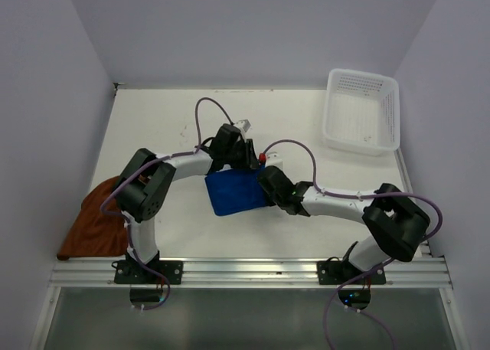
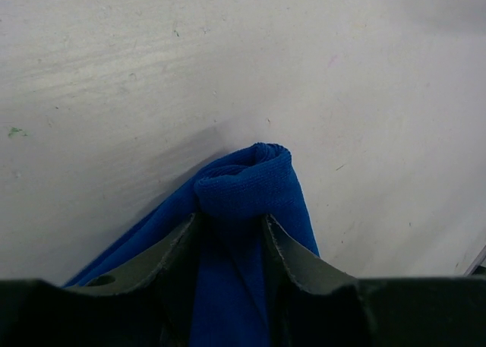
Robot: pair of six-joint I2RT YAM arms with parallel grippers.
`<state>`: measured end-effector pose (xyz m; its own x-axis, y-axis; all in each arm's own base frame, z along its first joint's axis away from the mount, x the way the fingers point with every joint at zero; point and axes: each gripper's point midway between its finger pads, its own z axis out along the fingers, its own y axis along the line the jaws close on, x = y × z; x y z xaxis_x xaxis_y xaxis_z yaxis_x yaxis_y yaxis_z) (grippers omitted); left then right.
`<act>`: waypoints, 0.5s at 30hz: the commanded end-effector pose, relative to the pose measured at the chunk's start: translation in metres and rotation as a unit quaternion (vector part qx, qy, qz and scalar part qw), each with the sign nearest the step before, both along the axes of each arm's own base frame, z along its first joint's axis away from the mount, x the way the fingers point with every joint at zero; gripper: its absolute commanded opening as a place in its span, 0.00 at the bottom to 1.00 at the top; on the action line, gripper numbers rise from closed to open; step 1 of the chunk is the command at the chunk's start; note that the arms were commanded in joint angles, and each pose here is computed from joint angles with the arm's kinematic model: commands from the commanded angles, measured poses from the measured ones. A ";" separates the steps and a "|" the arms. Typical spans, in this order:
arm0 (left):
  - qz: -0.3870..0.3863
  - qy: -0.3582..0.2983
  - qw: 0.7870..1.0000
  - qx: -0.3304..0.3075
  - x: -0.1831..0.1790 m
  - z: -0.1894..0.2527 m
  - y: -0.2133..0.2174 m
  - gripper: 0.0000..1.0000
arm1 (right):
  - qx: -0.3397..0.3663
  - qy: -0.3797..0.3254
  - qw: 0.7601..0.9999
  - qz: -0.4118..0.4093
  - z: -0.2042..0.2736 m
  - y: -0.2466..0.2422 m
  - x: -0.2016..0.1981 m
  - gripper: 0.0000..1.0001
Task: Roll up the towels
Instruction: Roll the towel
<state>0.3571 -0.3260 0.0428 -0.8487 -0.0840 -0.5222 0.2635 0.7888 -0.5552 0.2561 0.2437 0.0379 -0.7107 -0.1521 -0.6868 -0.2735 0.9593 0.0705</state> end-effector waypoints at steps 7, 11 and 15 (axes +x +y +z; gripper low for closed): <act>-0.003 -0.041 0.999 -0.015 0.006 0.053 0.015 0.42 | -0.121 -0.036 0.992 -0.015 0.002 -0.014 -0.002 0.00; -0.011 -0.047 0.998 -0.030 0.002 0.065 0.013 0.42 | -0.141 -0.043 0.989 -0.007 0.001 -0.008 -0.004 0.00; -0.021 -0.049 0.997 -0.048 0.001 0.073 0.008 0.43 | -0.162 -0.055 0.985 -0.001 0.005 -0.003 -0.004 0.00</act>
